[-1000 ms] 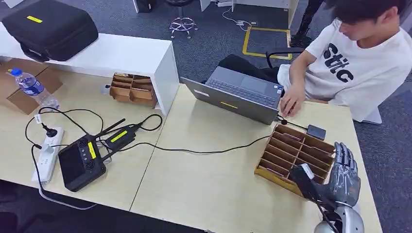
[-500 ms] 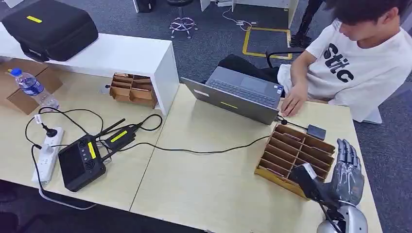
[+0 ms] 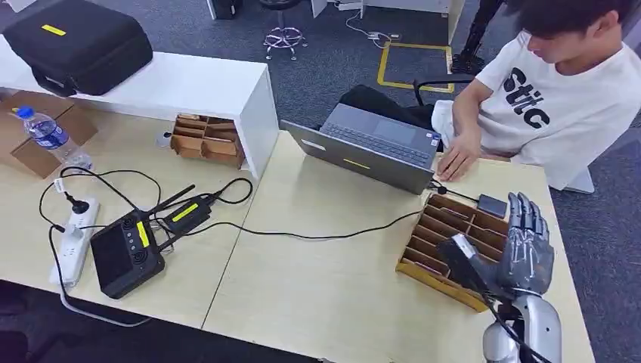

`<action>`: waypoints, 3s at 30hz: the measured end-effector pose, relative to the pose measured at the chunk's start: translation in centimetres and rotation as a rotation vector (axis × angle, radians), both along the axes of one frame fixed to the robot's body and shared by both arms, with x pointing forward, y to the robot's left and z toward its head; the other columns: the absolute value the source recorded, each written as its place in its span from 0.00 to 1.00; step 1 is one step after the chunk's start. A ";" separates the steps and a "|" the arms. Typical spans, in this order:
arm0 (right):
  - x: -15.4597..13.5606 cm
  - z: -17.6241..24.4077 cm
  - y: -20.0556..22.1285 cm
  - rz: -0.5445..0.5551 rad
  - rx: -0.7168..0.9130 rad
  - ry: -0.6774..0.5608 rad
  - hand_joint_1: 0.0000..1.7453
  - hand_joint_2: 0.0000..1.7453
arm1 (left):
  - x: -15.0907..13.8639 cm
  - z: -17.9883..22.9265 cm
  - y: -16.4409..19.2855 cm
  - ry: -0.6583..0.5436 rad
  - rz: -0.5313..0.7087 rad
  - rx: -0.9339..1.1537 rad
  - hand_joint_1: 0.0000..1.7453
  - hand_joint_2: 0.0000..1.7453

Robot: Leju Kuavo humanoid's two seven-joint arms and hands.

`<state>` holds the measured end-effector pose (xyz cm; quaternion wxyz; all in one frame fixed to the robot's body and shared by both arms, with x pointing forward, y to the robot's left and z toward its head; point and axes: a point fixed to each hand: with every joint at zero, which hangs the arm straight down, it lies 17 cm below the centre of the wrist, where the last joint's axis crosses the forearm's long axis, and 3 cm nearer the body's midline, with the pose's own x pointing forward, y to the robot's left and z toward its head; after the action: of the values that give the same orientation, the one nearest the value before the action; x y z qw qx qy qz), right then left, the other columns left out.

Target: Pass the card to the sensor for recognition and then transmit it.

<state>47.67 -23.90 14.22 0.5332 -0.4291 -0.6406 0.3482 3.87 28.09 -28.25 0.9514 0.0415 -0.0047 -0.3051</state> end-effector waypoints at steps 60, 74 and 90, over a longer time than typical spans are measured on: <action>2.3 -0.7 -6.4 -0.134 0.004 0.036 0.00 1.00 | 0.0 0.0 0.8 0.001 -0.016 0.011 0.00 1.00; 2.3 -0.8 -6.4 -0.130 -0.001 0.040 0.00 1.00 | 0.0 0.0 0.7 0.001 -0.016 0.010 0.00 1.00; 3.4 -1.5 -5.7 -0.122 -0.017 0.073 0.00 1.00 | 0.1 0.0 0.7 0.000 -0.031 0.009 0.00 1.00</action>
<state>51.02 -29.55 12.76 0.5727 -0.4589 -0.5903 0.3360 3.93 28.74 -28.24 0.9464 0.0459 -0.0037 -0.3197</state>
